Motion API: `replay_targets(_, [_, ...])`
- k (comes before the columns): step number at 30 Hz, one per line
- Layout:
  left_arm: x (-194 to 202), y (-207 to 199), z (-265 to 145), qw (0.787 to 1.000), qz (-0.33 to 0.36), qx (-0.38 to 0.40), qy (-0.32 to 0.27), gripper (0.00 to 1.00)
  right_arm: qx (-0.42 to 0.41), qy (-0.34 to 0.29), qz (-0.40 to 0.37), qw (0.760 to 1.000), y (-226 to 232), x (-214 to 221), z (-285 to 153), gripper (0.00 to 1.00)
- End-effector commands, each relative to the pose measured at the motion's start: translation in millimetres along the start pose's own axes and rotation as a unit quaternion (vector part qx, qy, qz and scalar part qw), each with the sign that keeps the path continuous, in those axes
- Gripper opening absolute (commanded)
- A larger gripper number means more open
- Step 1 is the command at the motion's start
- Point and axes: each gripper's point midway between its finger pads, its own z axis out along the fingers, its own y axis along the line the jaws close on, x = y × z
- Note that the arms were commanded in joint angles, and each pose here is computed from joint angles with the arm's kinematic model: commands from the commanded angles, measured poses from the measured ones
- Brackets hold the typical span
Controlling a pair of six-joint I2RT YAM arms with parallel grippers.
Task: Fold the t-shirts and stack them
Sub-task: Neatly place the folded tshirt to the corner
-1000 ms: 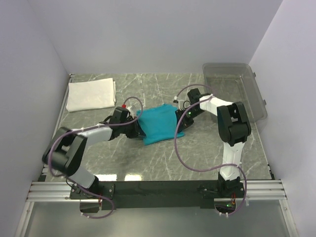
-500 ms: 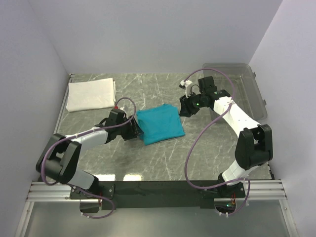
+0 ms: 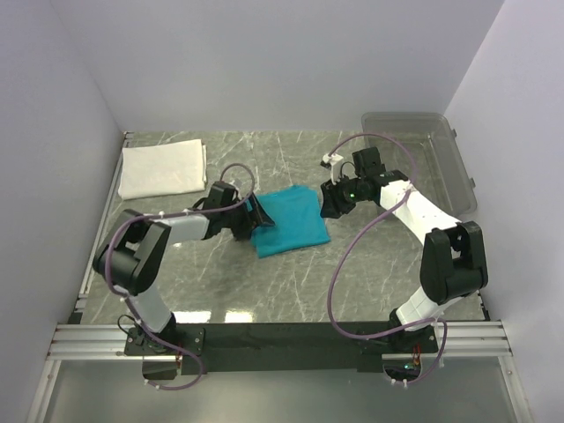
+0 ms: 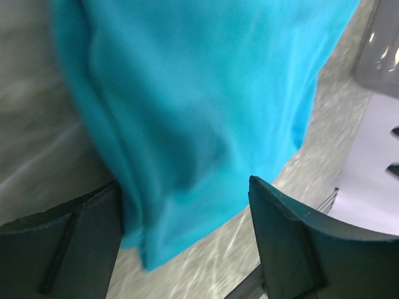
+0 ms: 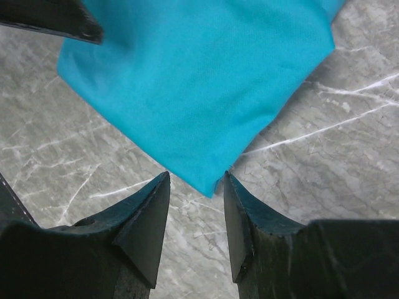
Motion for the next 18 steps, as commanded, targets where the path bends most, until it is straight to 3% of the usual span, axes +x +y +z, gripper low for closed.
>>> replay_targets(1, [20.8,20.7,19.2,0.997,-0.024,-0.057,0.038,0.79,0.0,-0.027,-0.009,1.0,0.0,-14.1,-3.2,0.47])
replay_targets(3, [26.5,22.8,28.8,0.996,-0.03,-0.076,0.044,0.75,0.0,-0.026,-0.005,1.0,-1.1,-13.7,-2.2,0.47])
replay_targets(6, [33.2,27.7,37.5,0.994,-0.039,-0.091,0.047,0.56,-0.002,-0.025,-0.006,1.0,-0.2,-12.9,-1.4,0.47])
replay_targets(8, [35.4,29.8,38.3,0.994,-0.041,-0.092,0.048,0.35,0.001,-0.026,-0.005,1.0,-1.2,-11.8,-2.2,0.47])
replay_targets(9, [35.0,30.2,38.1,0.994,-0.038,-0.092,0.046,0.16,0.001,-0.025,-0.005,1.0,-1.2,-11.2,-1.3,0.47])
replay_targets(11, [30.7,26.9,37.7,0.995,-0.03,-0.09,0.041,0.01,0.001,-0.024,-0.001,1.0,-3.1,-9.5,-1.1,0.47])
replay_targets(15, [13.0,5.7,28.1,0.997,0.028,-0.064,0.017,0.0,-0.001,-0.025,0.002,1.0,-4.4,-9.5,-1.3,0.47])
replay_targets(16, [-3.5,-8.7,23.0,0.996,0.071,-0.05,-0.007,0.0,0.0,-0.024,0.005,1.0,-5.7,-8.4,-1.8,0.47])
replay_targets(18, [-10.3,-4.2,12.3,0.991,0.11,-0.082,-0.01,0.0,0.0,-0.025,0.004,1.0,-6.2,-8.1,-1.9,0.47])
